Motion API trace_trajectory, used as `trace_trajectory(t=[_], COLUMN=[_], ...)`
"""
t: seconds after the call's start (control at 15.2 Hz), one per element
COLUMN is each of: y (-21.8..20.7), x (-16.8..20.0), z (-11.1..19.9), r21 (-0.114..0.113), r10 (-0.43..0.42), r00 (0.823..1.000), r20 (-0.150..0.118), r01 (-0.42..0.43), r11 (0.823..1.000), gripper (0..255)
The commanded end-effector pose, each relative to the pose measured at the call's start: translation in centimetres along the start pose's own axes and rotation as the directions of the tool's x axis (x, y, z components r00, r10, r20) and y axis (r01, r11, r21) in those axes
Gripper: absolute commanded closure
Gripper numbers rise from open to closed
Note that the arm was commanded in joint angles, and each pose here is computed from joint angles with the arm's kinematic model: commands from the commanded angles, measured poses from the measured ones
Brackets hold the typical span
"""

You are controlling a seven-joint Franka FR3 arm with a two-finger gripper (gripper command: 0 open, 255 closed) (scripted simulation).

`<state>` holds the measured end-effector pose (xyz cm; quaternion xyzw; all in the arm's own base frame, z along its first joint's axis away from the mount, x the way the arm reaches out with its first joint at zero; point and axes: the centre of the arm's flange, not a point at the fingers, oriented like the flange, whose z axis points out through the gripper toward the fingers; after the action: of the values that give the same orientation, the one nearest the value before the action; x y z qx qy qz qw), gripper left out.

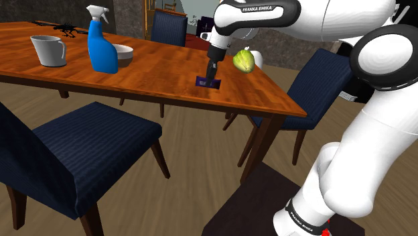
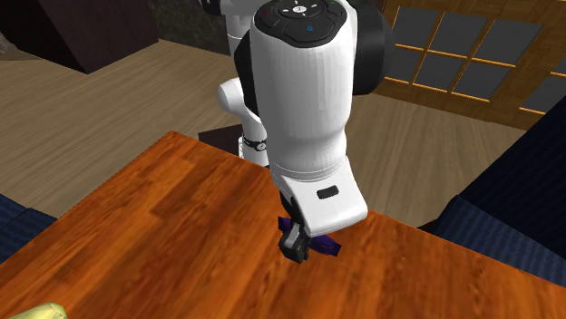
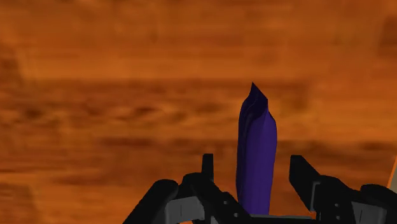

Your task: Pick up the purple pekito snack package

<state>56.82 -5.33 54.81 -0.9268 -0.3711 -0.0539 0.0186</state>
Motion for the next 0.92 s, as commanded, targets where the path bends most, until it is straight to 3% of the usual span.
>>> trace_trajectory(t=[0.0, 0.53, 0.86], y=[0.0, 0.0, 0.0], x=[0.0, 0.0, 0.3], z=[0.0, 0.0, -2.6], r21=[0.000, 0.000, 0.000], r10=[0.000, 0.000, 0.000], r00=[1.000, 1.000, 1.000], r20=[0.000, 0.000, 0.000], r01=[0.000, 0.000, 0.000], r11=[1.000, 1.000, 1.000], gripper=[255, 255, 255])
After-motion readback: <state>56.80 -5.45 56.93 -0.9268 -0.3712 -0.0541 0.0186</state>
